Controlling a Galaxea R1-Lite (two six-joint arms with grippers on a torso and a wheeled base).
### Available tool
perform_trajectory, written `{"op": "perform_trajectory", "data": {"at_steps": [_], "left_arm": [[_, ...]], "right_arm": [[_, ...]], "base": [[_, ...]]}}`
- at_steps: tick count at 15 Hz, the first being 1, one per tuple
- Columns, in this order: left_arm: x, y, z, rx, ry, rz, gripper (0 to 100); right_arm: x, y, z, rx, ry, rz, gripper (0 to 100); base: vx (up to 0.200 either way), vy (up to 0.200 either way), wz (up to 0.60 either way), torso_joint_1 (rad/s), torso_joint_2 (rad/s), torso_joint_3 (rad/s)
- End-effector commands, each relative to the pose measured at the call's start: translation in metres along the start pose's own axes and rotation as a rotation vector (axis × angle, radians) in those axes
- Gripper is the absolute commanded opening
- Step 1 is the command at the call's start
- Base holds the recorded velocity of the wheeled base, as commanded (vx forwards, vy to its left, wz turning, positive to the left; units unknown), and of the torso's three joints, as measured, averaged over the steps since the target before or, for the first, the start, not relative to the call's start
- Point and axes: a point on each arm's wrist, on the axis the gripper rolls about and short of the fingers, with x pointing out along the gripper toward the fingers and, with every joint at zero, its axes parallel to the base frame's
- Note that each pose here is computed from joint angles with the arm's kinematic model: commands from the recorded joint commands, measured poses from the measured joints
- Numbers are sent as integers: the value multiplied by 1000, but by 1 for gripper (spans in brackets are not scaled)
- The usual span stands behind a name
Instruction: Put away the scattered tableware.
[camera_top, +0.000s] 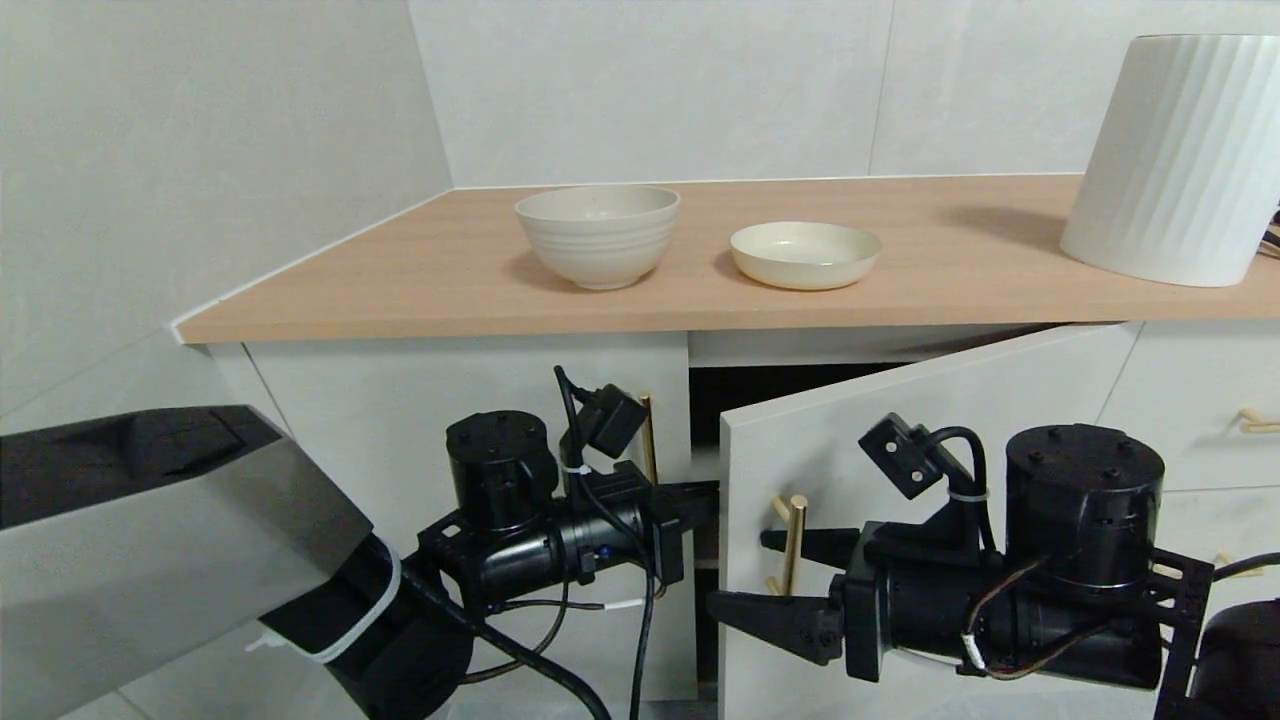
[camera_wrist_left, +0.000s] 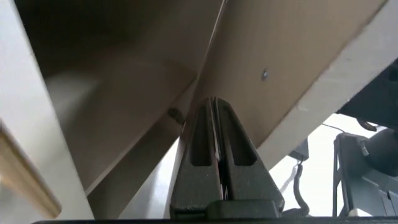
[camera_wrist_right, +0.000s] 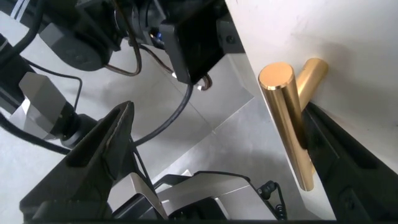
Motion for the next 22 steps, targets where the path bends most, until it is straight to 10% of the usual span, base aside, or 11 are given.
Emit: {"op": "perform_trajectory", "data": {"at_steps": [1, 14, 22], "left_arm": [[4, -4, -1, 3, 2, -19, 0], [18, -14, 7, -59, -11, -95, 0], [21, -14, 7, -69, 6, -93, 0]], "right_arm": [[-1, -1, 1, 0, -3, -7, 100], [-30, -46, 18, 22, -94, -202, 100], [-106, -3, 2, -35, 52, -285, 100]], "base": [[0, 0, 0, 0, 0, 0], [0, 0, 0, 0, 0, 0], [0, 0, 0, 0, 0, 0]]}}
